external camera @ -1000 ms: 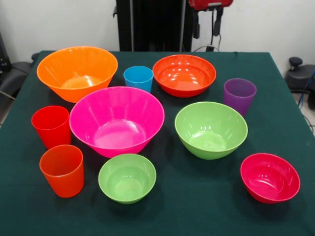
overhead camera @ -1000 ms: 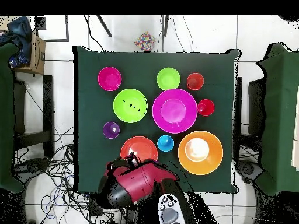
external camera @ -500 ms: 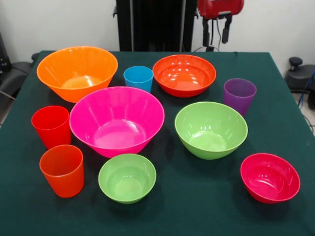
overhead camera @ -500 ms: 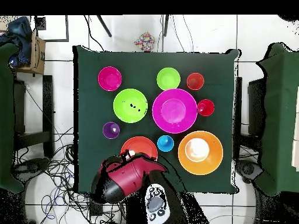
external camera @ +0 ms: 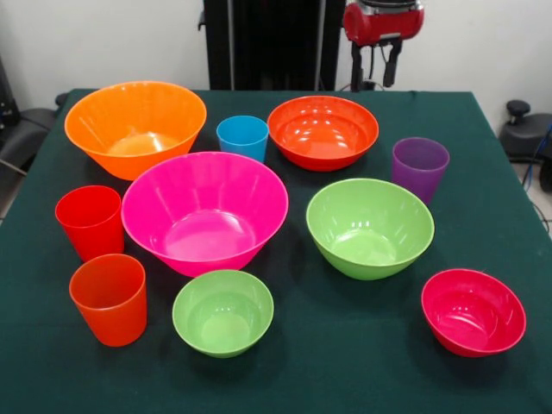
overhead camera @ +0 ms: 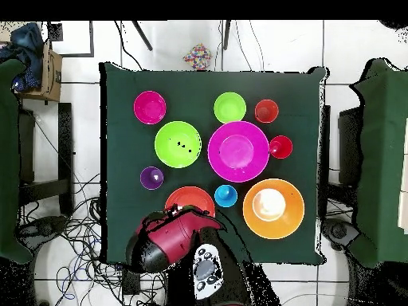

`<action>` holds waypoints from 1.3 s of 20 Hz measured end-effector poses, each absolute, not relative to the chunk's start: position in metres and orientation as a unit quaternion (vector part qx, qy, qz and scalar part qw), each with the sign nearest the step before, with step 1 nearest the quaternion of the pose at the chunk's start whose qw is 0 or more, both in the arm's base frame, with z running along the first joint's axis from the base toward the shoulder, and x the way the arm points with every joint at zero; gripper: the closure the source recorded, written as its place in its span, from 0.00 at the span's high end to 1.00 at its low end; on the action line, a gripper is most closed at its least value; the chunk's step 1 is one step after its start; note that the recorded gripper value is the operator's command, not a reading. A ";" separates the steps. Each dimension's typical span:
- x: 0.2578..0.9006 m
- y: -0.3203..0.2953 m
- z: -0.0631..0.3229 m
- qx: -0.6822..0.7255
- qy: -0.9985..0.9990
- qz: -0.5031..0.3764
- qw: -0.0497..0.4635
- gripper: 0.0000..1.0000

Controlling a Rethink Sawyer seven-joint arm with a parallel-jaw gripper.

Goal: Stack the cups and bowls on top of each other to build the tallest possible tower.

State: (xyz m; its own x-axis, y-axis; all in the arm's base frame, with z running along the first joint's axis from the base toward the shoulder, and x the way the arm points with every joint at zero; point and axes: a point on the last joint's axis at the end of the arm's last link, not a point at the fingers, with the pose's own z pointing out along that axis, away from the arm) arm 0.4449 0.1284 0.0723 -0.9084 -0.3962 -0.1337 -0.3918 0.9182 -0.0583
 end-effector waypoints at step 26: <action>0.407 0.110 0.029 -0.219 0.974 -0.045 0.038 1.00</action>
State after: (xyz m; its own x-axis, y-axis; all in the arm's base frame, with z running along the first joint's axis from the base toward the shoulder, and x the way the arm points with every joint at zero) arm 0.4066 0.1098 0.0290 -0.9009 -0.4307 -0.0541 -0.4238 0.8996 -0.1049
